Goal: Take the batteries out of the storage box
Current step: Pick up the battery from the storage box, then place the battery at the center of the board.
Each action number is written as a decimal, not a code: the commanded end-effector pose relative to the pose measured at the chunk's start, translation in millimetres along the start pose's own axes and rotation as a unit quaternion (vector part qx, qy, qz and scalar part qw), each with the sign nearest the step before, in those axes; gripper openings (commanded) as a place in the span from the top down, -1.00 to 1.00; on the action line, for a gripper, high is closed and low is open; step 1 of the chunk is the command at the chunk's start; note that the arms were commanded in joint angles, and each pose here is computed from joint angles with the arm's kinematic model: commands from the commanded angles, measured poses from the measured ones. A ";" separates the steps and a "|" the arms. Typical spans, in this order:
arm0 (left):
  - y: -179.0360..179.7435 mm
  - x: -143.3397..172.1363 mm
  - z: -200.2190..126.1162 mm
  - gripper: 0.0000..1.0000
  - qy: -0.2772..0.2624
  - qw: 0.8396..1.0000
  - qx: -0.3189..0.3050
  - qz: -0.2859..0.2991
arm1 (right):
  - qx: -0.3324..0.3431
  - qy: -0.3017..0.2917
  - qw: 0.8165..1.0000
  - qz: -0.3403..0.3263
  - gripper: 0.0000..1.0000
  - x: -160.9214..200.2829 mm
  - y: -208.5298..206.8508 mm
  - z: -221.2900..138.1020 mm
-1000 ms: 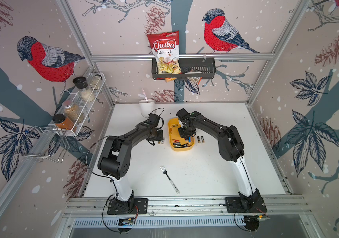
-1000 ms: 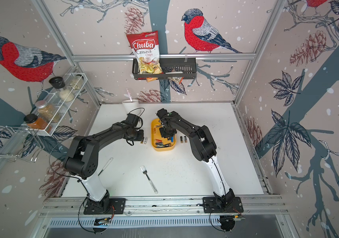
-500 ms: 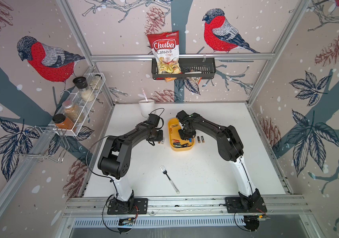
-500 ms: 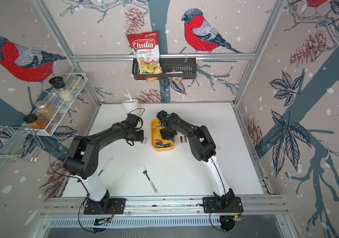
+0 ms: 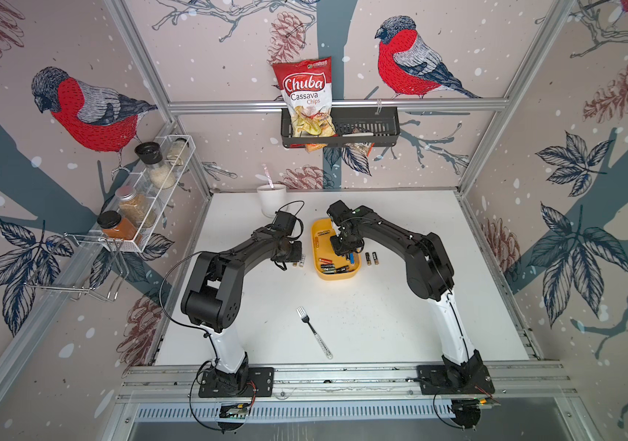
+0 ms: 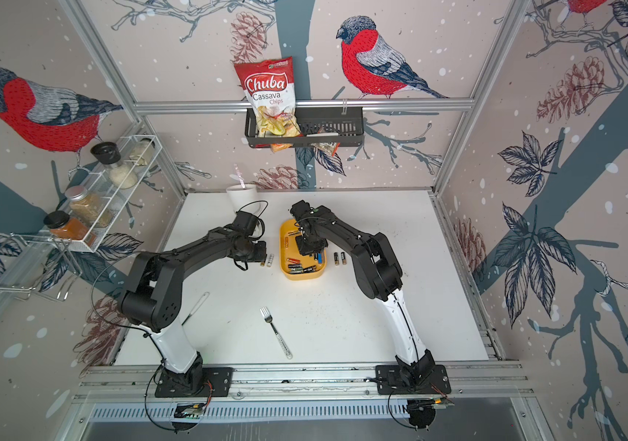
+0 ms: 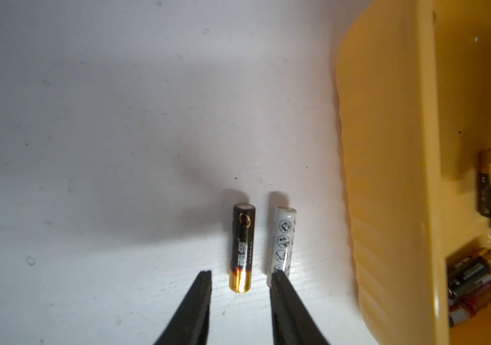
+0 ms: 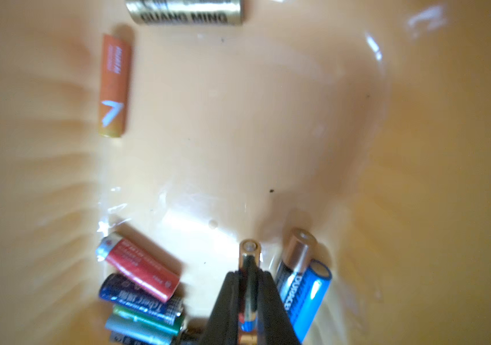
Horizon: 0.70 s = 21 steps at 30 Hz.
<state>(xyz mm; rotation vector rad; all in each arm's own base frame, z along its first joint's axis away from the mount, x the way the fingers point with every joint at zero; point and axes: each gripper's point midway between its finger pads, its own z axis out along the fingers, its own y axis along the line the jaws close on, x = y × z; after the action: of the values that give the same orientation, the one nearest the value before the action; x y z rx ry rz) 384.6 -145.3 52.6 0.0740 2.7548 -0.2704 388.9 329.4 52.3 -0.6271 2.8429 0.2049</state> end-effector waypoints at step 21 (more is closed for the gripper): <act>-2.5 -6.2 -2.6 0.24 -0.010 1.000 0.006 -0.005 | 0.045 -0.048 0.993 0.096 0.71 15.5 -114.5 -83.8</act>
<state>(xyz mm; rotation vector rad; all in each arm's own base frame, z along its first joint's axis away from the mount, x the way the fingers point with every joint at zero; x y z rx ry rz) 384.5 -146.0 52.8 0.0663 2.7559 -0.2778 410.8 216.2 120.0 -0.3199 2.8099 0.1599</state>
